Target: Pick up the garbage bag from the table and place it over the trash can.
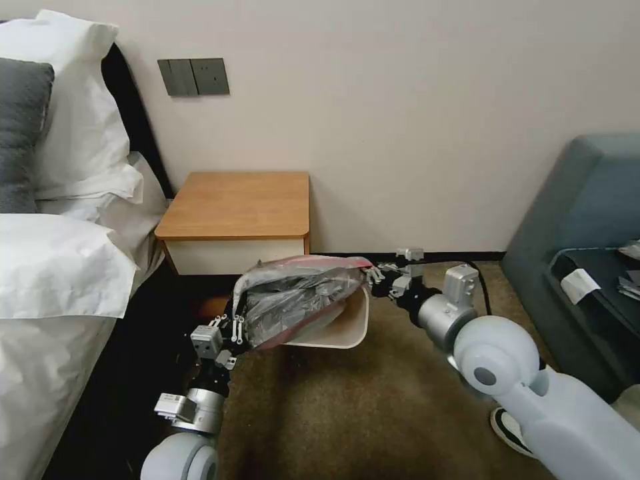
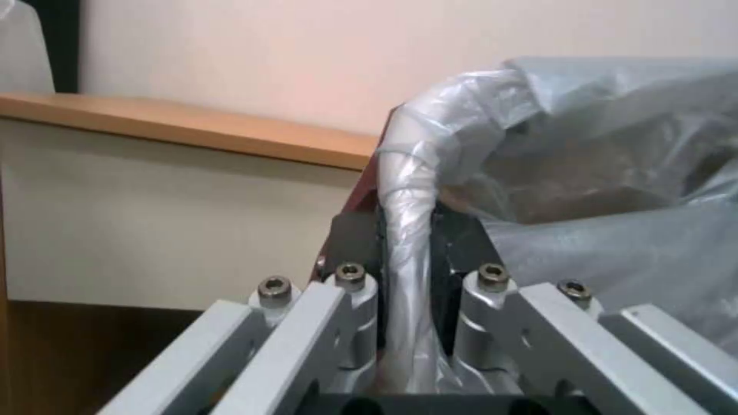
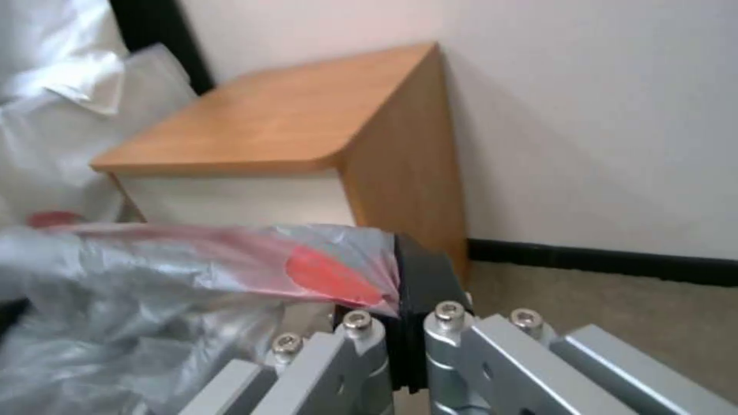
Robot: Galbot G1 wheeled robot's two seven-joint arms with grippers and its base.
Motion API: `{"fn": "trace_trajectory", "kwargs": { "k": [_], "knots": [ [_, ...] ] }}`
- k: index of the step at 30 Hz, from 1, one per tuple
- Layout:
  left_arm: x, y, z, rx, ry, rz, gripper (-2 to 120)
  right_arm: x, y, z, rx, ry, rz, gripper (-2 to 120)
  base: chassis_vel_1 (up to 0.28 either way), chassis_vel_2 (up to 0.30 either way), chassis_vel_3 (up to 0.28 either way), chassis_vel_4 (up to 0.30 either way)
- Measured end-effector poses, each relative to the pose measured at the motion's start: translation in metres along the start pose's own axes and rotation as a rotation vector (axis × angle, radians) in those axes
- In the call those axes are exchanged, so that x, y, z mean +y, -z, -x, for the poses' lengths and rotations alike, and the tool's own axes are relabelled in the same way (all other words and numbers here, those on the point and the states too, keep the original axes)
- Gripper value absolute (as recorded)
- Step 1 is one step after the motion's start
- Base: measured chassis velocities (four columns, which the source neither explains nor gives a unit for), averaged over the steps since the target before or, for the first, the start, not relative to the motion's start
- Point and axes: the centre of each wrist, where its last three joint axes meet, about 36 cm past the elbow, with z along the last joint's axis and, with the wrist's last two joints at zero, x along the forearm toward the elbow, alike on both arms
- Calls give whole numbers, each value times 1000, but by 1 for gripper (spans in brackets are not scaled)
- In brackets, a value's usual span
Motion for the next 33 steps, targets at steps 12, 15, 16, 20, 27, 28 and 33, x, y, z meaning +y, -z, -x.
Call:
{"fn": "trace_trajectory", "kwargs": {
  "k": [12, 15, 16, 20, 27, 28, 33],
  "knots": [
    [-8, 8, 7, 11, 53, -113, 7, -10, -18, -10, 56, -65, -74, 20, 0, 0, 0, 0],
    [-10, 11, 7, 28, 77, -140, 7, -10, -24, -17, 64, -85, -111, 32, 0, 0, 0, 0],
    [-10, 11, 7, 28, 77, -140, 7, -10, -24, -17, 64, -85, -111, 32, 0, 0, 0, 0],
    [-14, 12, 5, 66, 119, -157, 7, -1, -32, -37, 60, -110, -154, 52, 0, 0, 0, 0],
    [-18, 16, 5, 101, 160, -140, 7, 21, -28, -57, 9, -137, -144, 75, 0, 0, 0, 0],
    [-18, 17, 6, 101, 168, -141, 7, 25, -27, -60, 4, -135, -136, 80, 0, 0, 0, 0],
    [-22, 24, 8, 109, 201, -144, 7, 35, -26, -69, -17, -129, -103, 95, 0, 0, 0, 0]
  ]
}}
